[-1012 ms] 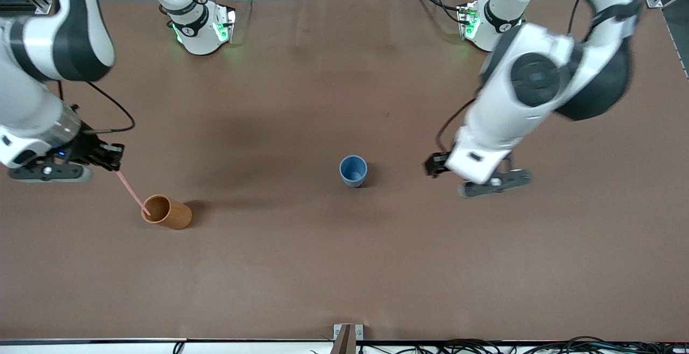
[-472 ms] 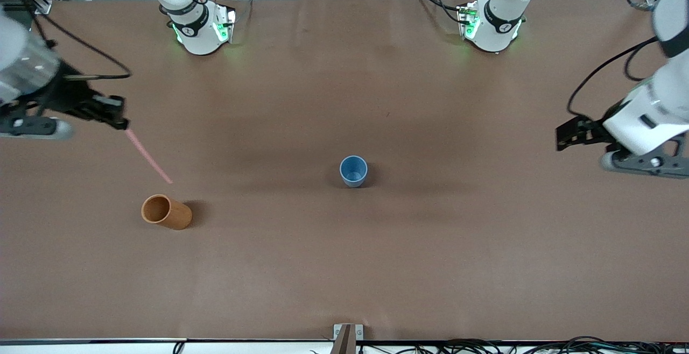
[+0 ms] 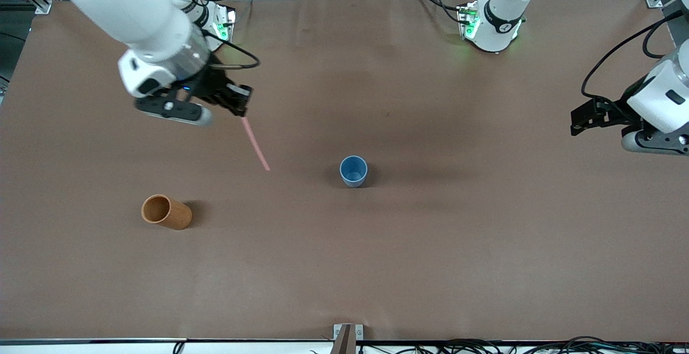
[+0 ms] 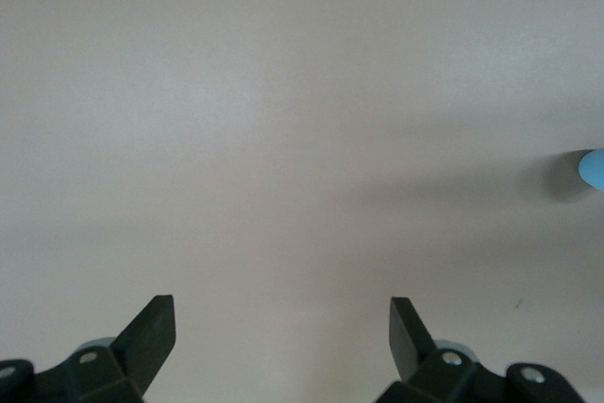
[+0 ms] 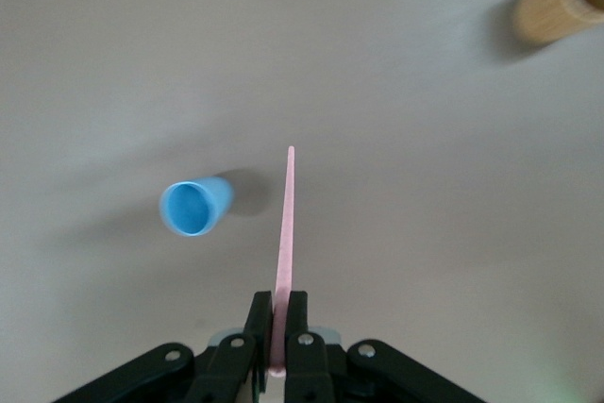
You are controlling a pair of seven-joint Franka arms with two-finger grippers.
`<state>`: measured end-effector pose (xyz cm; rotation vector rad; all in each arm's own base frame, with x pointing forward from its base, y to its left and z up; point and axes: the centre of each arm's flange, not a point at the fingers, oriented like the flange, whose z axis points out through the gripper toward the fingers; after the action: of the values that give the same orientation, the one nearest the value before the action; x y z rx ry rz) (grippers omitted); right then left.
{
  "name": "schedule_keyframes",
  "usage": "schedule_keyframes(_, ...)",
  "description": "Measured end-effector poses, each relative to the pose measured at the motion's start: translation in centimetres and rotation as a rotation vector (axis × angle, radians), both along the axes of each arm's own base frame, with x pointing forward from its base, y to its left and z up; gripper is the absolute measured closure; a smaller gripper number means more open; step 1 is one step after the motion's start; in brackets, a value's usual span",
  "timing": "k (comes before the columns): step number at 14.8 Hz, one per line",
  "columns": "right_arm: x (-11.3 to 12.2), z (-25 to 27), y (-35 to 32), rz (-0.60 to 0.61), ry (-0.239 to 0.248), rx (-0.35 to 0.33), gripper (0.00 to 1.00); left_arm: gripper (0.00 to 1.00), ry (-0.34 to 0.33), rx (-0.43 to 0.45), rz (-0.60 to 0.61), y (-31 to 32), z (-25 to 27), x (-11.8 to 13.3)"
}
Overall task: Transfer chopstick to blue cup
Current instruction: 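Lift the pink chopstick with the right gripper and carry it over the blue cup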
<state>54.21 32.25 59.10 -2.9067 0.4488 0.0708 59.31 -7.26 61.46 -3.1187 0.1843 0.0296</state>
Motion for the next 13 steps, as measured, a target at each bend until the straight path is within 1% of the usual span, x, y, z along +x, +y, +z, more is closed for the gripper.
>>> schedule_keyframes(2, 0.6, -2.6, 3.5, -0.034, 0.009, 0.031, 0.9, 0.0, -0.001, -0.003, -0.017, -0.4, 0.1, -0.1)
schedule_keyframes(3, 0.7, -3.8, 5.1, -0.047, 0.017, 0.035, 0.9, 0.0, -0.005, -0.016, -0.02, -0.4, 0.4, -0.2)
schedule_keyframes(5, 0.1, -5.7, 7.7, -0.066, 0.042, 0.03, 0.9, 0.0, -0.019, -0.044, -0.022, 0.1, 1.2, -0.5)
schedule_keyframes(9, -1.5, -7.3, 11.5, -0.118, 0.08, 0.041, 0.9, 0.0, -0.042, -0.064, -0.007, 0.9, 1.9, -1.1)
schedule_keyframes(11, -1.9, -8.1, 12.7, -0.142, 0.093, 0.054, 0.9, 0.0, -0.047, -0.066, 0.0, 1.2, 1.8, -1.1)
schedule_keyframes(13, -2.1, -9.4, 13.6, -0.143, 0.115, 0.05, 0.9, 0.0, -0.046, -0.066, -0.001, 1.2, 1.6, -1.1)
